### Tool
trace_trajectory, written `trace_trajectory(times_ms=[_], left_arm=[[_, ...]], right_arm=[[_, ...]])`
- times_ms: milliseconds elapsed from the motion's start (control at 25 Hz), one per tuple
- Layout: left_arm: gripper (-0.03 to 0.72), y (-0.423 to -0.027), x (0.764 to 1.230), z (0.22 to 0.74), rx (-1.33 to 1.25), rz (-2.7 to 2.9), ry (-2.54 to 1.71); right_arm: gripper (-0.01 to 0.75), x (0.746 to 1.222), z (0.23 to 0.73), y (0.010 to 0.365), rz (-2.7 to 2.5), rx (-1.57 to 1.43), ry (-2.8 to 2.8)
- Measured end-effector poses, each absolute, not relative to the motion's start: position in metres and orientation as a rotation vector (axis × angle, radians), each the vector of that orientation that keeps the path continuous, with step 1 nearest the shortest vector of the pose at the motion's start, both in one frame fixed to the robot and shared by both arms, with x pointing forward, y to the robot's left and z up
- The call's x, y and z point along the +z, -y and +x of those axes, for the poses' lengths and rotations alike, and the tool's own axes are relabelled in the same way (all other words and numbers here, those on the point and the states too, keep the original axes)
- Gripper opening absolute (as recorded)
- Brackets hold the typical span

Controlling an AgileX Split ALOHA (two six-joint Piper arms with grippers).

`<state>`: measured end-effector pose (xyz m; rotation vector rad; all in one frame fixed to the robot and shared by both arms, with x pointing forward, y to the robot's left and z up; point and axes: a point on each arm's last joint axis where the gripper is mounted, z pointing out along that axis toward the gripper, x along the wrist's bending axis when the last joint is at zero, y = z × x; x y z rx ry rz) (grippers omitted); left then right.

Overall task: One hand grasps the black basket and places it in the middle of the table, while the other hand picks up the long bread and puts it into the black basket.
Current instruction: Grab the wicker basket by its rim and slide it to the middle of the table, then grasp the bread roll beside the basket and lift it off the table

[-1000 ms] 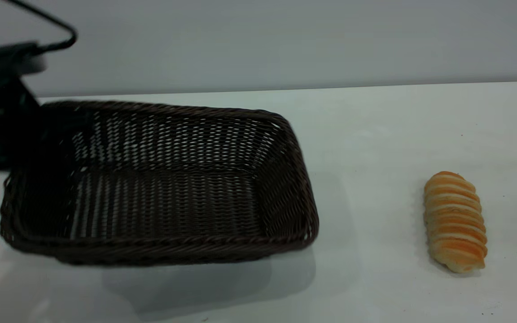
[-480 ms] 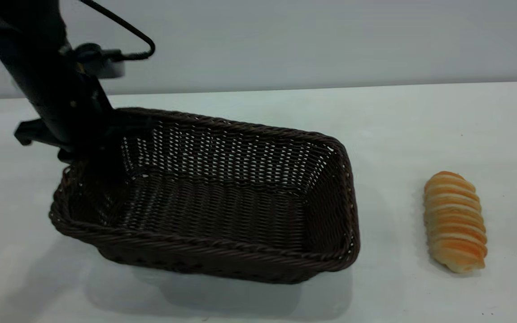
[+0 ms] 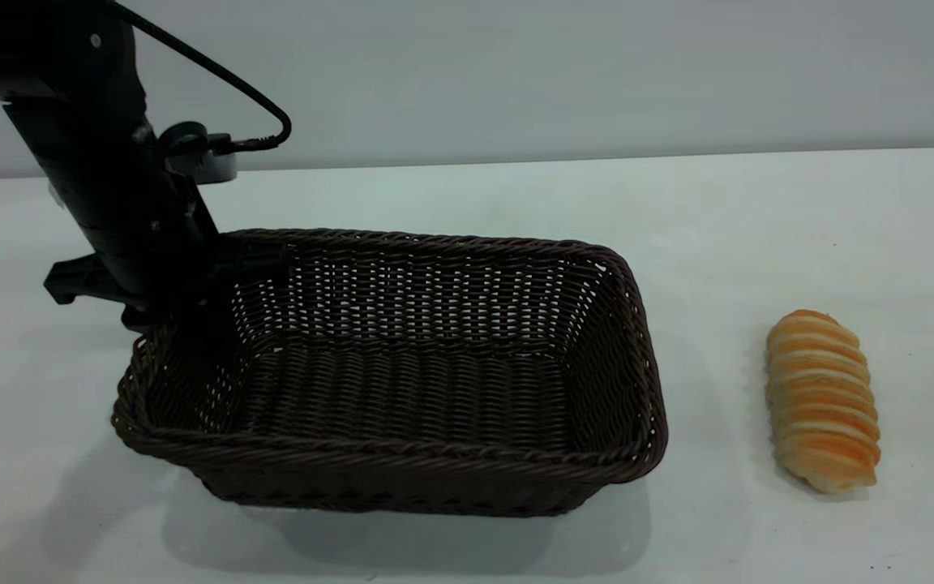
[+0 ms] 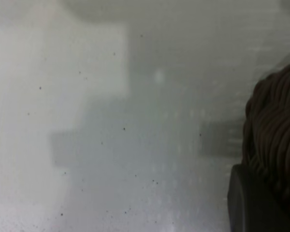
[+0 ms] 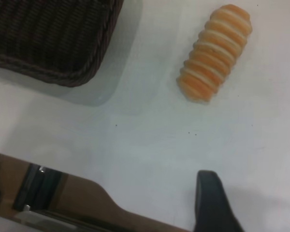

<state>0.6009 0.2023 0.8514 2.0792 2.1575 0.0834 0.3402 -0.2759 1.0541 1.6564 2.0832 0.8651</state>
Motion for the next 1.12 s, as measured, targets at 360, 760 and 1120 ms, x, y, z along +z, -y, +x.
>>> trace_trajectory(times_ms=[360, 760, 1120], left_arm=[[0.529, -0.203, 0.854, 0.6, 0.081, 2.119, -2.152], [0.556, -0.207, 0.945, 0.588, 0.176, 2.082, -2.047], [0.55, -0.216, 1.043, 0.559, 0.364, 1.939, -1.869]], right_arm=[[0.414, 1.054, 0.34, 0.276, 1.658, 0.872, -2.081], [0.414, 1.06, 0.345, 0.27, 1.654, 1.008, -2.028], [0.414, 1.071, 0.395, 0.261, 1.62, 1.116, -2.107]])
